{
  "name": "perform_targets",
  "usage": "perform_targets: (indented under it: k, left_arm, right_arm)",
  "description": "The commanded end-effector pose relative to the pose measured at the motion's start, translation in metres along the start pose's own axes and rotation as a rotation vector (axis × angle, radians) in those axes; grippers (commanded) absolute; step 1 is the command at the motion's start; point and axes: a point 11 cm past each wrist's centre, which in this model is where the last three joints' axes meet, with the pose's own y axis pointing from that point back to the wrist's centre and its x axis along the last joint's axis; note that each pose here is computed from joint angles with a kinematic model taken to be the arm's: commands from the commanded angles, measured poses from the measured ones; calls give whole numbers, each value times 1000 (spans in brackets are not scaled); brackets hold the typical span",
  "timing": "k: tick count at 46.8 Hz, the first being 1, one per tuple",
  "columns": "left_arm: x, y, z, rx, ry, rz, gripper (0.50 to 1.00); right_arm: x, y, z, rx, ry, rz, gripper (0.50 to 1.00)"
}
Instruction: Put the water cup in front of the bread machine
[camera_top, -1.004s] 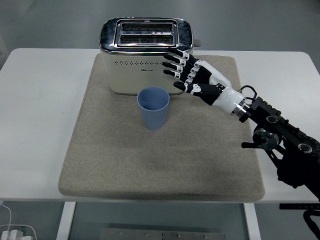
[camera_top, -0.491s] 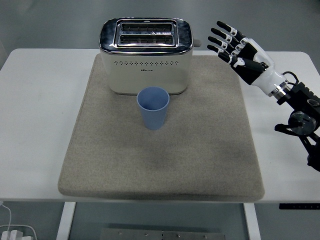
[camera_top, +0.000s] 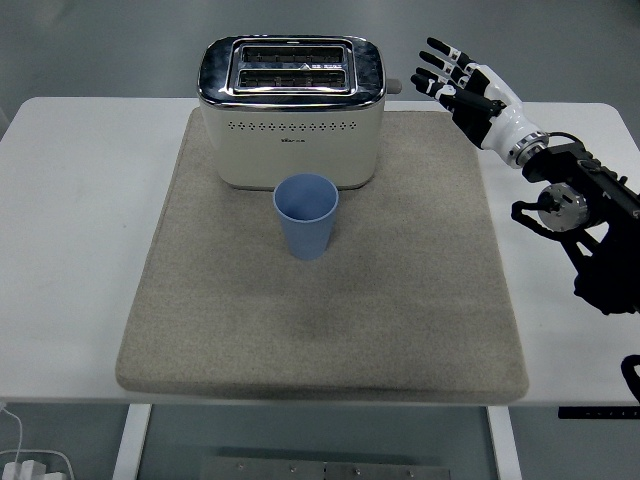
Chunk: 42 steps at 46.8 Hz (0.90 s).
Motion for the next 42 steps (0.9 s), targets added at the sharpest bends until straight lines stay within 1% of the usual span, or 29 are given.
perform_targets:
  k: [1, 3, 7, 12, 15, 25, 42]
  left_arm:
    - [0, 0, 0, 0, 0, -1, 1000]
    - [0, 0, 0, 0, 0, -1, 1000]
    - [0, 0, 0, 0, 0, -1, 1000]
    - [0, 0, 0, 0, 0, -1, 1000]
    - [0, 0, 0, 0, 0, -1, 1000]
    - [0, 0, 0, 0, 0, -1, 1000]
    - [0, 0, 0, 0, 0, -1, 1000]
  right_arm:
    - [1, -2, -1, -15, -62, 30, 921]
    - [2, -3, -2, -23, -84, 47, 921]
    - [6, -4, 2, -45, -132, 91, 921]
    - [11, -3, 3, -45, -181, 135, 924]
    - [11, -3, 5, -45, -204, 150, 926]
    - [16, -2, 7, -45, -203, 168, 926]
    - [17, -1, 7, -43, -198, 175, 926]
